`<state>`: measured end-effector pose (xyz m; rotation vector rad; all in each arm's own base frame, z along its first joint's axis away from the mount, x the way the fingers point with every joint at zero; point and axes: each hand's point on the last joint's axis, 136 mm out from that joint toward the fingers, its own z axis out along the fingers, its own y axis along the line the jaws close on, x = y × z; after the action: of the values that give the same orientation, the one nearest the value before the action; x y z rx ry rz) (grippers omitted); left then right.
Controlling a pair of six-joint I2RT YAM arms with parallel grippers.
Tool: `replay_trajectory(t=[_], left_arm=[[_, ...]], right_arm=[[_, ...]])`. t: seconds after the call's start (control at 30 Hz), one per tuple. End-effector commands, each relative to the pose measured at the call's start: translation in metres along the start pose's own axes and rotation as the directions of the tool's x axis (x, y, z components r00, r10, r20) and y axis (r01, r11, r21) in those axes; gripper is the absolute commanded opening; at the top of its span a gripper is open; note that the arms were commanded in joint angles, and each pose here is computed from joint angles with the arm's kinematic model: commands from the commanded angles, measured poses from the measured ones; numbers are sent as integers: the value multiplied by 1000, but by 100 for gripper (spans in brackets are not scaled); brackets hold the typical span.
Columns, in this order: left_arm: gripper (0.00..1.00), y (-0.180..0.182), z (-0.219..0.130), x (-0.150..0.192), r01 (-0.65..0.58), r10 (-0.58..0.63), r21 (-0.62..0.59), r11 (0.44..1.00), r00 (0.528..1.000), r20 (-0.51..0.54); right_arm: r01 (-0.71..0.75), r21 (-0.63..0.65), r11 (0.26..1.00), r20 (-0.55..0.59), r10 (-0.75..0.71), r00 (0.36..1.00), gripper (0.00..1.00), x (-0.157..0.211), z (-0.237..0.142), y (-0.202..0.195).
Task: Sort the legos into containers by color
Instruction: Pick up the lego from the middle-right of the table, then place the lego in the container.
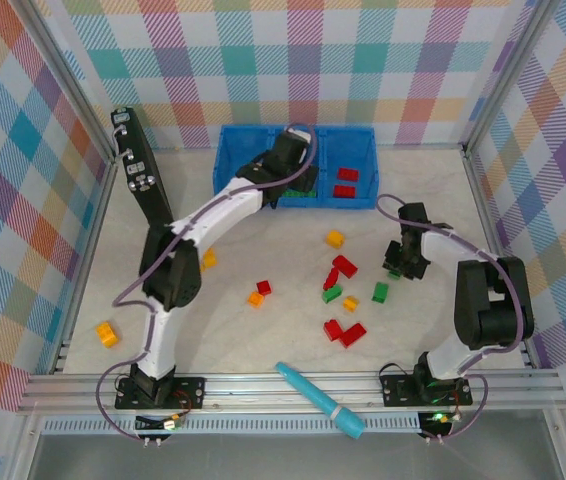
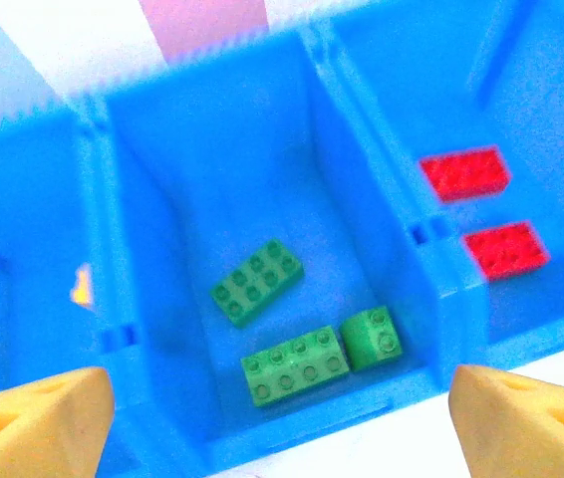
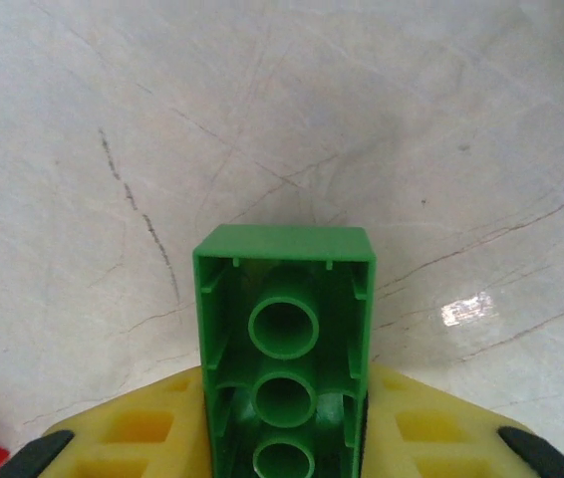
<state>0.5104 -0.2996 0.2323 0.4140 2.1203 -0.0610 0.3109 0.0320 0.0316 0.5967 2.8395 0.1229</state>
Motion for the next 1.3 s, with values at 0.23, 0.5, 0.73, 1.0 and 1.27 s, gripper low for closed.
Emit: replay_trajectory(t=[0.23,0.5,0.73,1.0,1.27], left_arm=[[90,63,-109,55,100,-105,-117,988,994,-34],[90,79,-141,128,119,-144,-146,982,975,-172],[90,90,-157,172,117,-165,-193,974,952,-257],[93,128,-201,217,241,-348,-371,897,902,-257],[100,184,-282,236,358,-494,-556,750,862,-112]], right_arm=[[200,-162,966,305,-144,941,29,-65,-134,48],[457,-188,869,588,-274,762,28,-117,-222,138],[644,-152,749,673,-399,623,28,-141,-218,235],[760,-131,637,672,-507,541,29,-151,-147,325],[782,-107,614,596,-590,545,31,-156,-75,361]])
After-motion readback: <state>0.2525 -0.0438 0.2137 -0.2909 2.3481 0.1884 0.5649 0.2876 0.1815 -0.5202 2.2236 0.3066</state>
